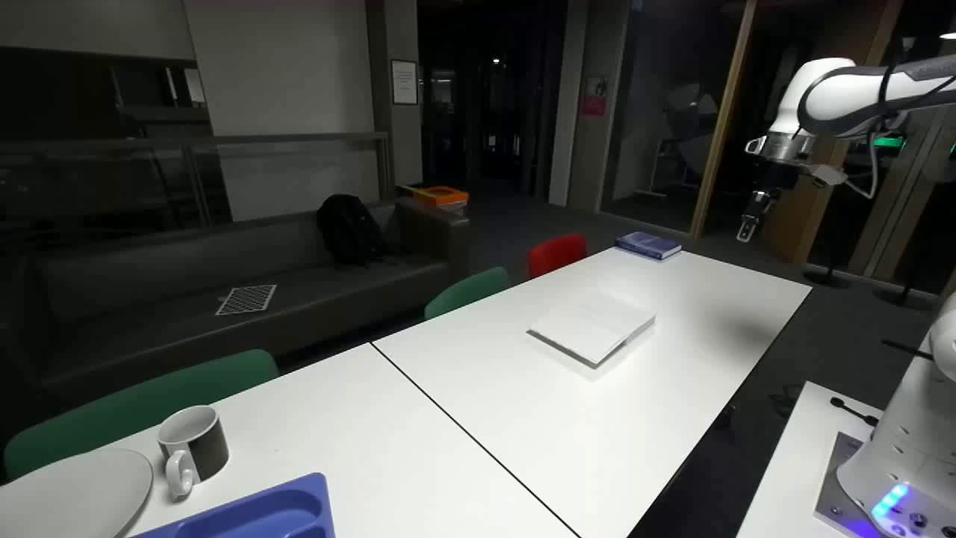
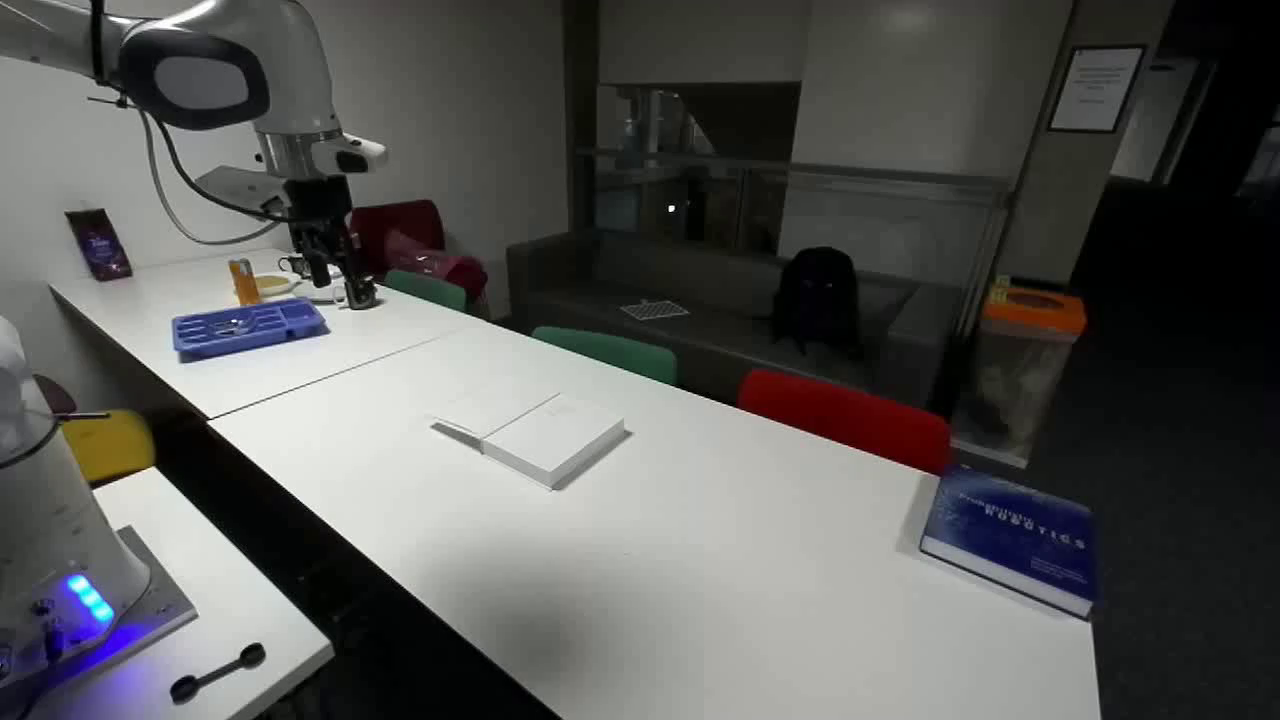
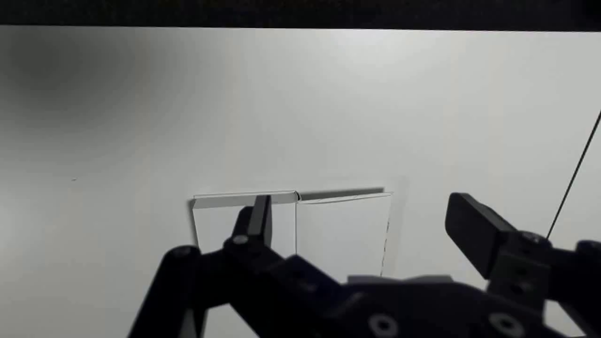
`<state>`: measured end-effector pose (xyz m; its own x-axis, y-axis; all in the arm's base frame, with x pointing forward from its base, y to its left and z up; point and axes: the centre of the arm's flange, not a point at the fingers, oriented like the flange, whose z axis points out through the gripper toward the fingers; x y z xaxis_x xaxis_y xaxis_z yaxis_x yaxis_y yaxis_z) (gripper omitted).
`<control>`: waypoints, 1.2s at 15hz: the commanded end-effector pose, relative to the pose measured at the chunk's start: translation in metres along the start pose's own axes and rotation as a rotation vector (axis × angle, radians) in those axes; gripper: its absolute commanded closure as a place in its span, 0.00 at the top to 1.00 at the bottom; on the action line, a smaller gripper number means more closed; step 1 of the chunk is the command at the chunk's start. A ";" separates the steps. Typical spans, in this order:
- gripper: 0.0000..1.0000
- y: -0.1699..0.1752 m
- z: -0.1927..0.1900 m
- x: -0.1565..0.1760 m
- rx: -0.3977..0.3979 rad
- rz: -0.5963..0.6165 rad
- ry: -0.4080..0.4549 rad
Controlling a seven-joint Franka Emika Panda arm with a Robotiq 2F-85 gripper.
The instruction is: Close the book
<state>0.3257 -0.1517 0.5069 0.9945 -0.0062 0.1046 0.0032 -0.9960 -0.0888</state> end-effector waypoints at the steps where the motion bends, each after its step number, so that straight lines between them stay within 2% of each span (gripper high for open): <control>1: 1.00 0.000 0.000 0.000 0.000 0.000 0.000; 4: 1.00 0.000 0.000 0.000 0.000 0.000 0.000; 7: 1.00 -0.012 0.019 0.011 0.018 -0.051 -0.013; 12: 1.00 -0.054 0.067 0.034 0.142 -0.282 -0.068; 15: 1.00 -0.072 0.085 0.044 0.214 -0.428 -0.132; 16: 1.00 -0.070 0.077 0.033 0.169 -0.348 -0.114; 18: 1.00 -0.077 0.088 0.036 0.189 -0.396 -0.137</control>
<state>0.3709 -0.0678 0.4300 0.9174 0.3962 0.0362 0.3922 -0.8854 -0.2493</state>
